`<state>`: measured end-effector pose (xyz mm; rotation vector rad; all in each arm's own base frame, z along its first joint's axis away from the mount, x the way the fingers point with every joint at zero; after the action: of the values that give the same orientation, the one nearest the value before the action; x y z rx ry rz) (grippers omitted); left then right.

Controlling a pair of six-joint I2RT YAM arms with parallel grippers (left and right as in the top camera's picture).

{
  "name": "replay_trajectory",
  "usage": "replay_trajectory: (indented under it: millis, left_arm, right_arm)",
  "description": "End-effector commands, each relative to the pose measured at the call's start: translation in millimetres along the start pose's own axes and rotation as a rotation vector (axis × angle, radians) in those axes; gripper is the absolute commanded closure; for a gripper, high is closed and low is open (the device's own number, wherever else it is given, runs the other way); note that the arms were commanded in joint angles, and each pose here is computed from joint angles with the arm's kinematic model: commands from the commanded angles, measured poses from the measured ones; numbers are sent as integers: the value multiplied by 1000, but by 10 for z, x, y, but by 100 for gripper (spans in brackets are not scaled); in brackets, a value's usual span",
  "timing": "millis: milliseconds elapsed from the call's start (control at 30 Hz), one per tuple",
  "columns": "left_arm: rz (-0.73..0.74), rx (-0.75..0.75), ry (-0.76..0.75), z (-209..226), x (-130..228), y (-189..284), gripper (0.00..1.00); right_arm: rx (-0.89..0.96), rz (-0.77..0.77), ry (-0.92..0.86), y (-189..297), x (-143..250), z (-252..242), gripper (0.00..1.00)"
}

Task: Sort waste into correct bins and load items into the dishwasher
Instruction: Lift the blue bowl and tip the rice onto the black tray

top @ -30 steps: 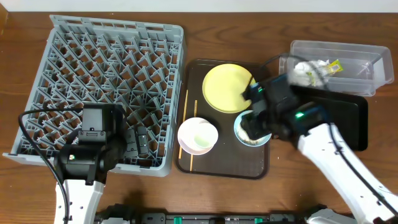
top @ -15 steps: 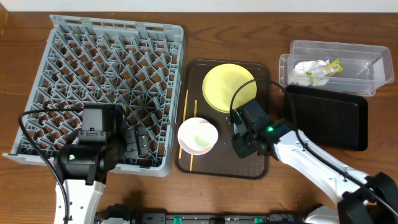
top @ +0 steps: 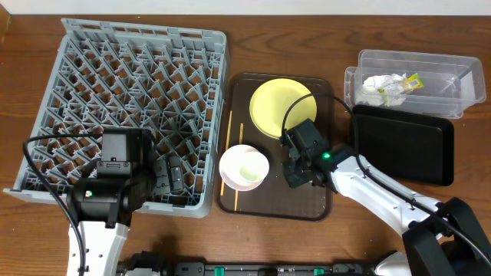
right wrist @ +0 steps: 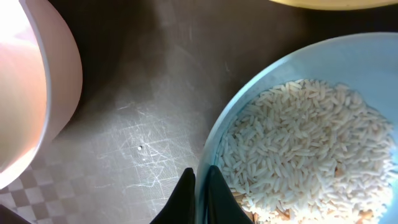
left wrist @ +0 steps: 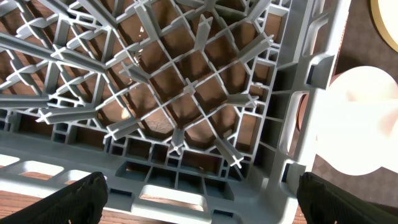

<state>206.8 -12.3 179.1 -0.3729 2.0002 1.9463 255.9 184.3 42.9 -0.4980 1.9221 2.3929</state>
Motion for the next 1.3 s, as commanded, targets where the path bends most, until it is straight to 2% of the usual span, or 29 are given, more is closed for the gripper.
replay_trajectory:
  millis: [0,300,600,833,1267]
  left_arm:
    - [-15,-10,5,19,-40,51,2]
    - [-15,-10,5,19,-40,51,2]
    - [-15,-10,5,19,-40,51,2]
    - [-15,-10,4,19,-40,51,2]
    - [-15,-10,5,19,-40,51,2]
  right_arm:
    - [-6,8,-51,72,-34,53,99]
    - [-74,-173,-107,757,-543,142,99]
    - [-157,-275,-315,1142,-810,-457,99]
    - [-376,-260,-553,1229,-872,-1127,99]
    - [-816,-217,-665,1087,-871,-1533,99]
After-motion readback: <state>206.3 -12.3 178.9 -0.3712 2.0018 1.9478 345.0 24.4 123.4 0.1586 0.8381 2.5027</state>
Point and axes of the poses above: each gripper's point midway between its finger pads, its own y axis back along the fingers, its own z axis along the line the jaws close on, x = y × z, the point moved 2 cm from there along y, back along the fingers, and after that the axes turned 11 degrees about -y, right-handed, at the moved point
